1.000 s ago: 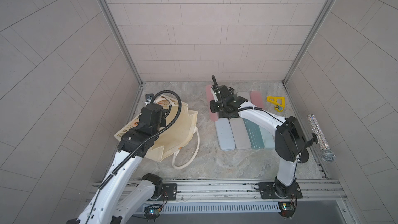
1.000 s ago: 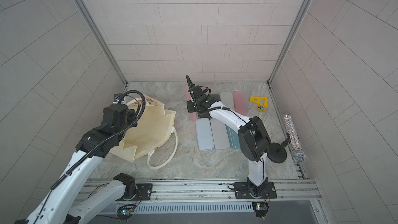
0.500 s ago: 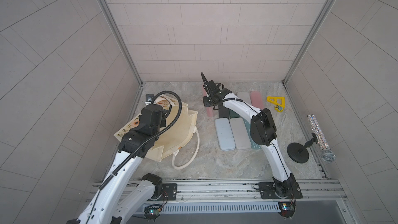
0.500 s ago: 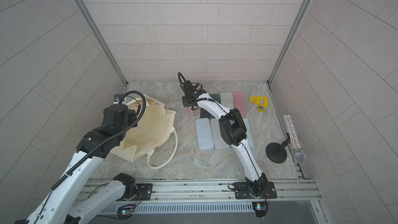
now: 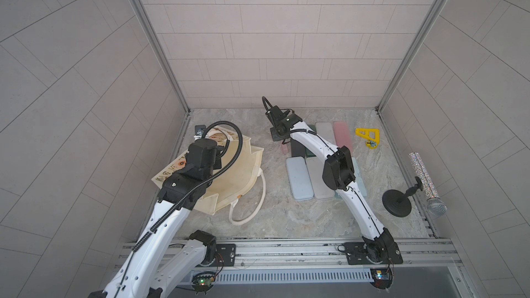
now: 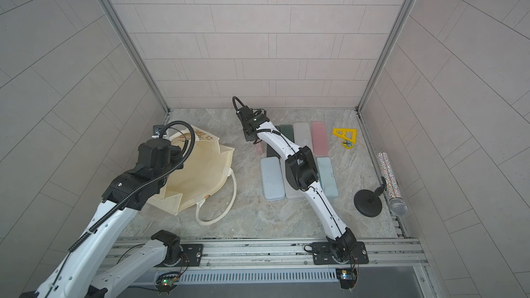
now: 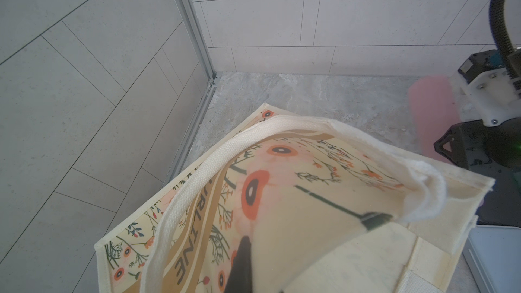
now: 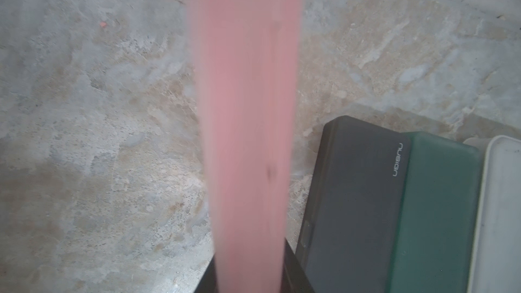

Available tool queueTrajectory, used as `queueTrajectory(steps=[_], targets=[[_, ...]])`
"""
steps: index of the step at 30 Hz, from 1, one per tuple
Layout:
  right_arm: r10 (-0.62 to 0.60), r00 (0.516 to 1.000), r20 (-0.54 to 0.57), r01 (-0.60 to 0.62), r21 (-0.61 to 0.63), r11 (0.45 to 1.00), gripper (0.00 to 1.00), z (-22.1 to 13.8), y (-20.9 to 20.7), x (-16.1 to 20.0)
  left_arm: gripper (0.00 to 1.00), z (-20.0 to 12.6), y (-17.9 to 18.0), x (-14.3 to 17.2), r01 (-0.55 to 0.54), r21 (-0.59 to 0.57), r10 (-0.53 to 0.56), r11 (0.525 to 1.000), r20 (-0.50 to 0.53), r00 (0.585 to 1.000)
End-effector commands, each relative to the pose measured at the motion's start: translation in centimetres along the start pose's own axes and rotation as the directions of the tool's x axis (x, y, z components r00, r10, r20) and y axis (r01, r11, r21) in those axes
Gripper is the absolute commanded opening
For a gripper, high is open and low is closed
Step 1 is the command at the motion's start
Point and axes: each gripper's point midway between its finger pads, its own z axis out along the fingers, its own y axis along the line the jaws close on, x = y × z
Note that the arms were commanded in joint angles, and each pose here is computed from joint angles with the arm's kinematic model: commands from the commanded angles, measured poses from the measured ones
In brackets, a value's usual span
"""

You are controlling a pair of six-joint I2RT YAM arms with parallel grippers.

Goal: Take out the pencil case from the canvas bag
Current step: Place the pencil case at the center of the board.

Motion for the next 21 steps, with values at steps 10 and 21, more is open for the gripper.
queueTrajectory(steps=[10, 21], targets=[[-0.034, 0.998, -0.043, 0.036, 0.046, 0.998, 0.35, 0.8, -0.2, 1.3, 0.00, 0.0, 0.0, -1.1, 0.023, 0.006, -0.023, 1.000, 0.044, 0.999], [-0.118, 0.993, 0.016, 0.118, 0.015, 0.993, 0.41, -1.0, 2.7, 0.5, 0.00, 0.0, -0.1, -1.1, 0.022, 0.013, -0.023, 1.000, 0.042, 0.999]])
